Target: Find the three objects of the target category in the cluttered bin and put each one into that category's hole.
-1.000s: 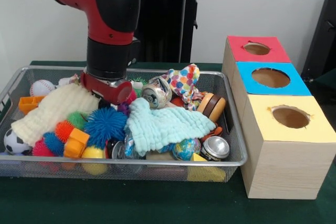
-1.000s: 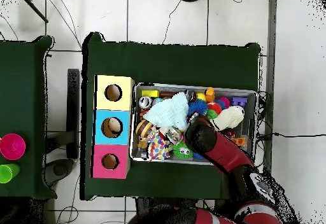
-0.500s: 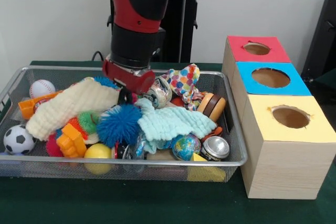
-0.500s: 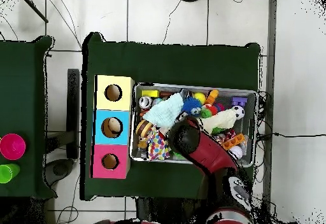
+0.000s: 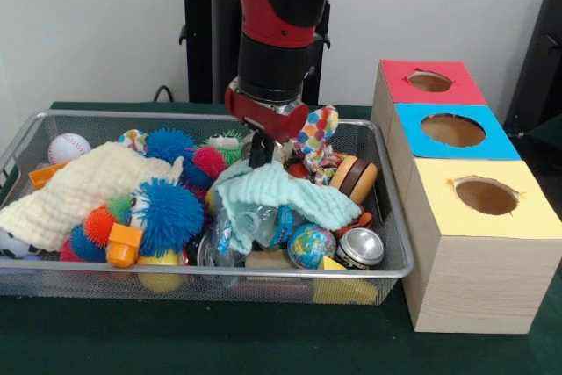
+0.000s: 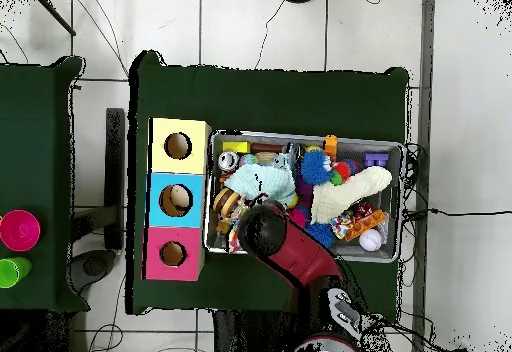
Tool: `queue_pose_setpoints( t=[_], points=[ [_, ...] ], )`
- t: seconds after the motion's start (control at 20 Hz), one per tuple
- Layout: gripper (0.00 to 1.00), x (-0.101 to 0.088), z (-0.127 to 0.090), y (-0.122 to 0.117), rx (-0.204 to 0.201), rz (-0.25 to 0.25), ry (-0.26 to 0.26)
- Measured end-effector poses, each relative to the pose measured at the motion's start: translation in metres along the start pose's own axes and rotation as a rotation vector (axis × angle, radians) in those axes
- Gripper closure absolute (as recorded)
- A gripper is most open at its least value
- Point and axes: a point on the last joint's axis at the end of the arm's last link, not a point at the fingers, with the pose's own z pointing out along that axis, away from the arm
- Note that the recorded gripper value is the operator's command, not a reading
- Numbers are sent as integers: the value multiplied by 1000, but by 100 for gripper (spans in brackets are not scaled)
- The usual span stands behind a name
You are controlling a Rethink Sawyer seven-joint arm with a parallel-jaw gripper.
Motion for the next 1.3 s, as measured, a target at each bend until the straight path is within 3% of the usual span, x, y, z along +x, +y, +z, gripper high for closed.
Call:
queue_pose_setpoints(
  t=[0.3, 0.75, 1.3],
  points=[
    [100, 26, 3, -6, 19, -5, 57],
    [100, 30, 4, -7, 23, -2, 68],
    [100, 59, -6, 25, 18, -20, 125]
  ],
)
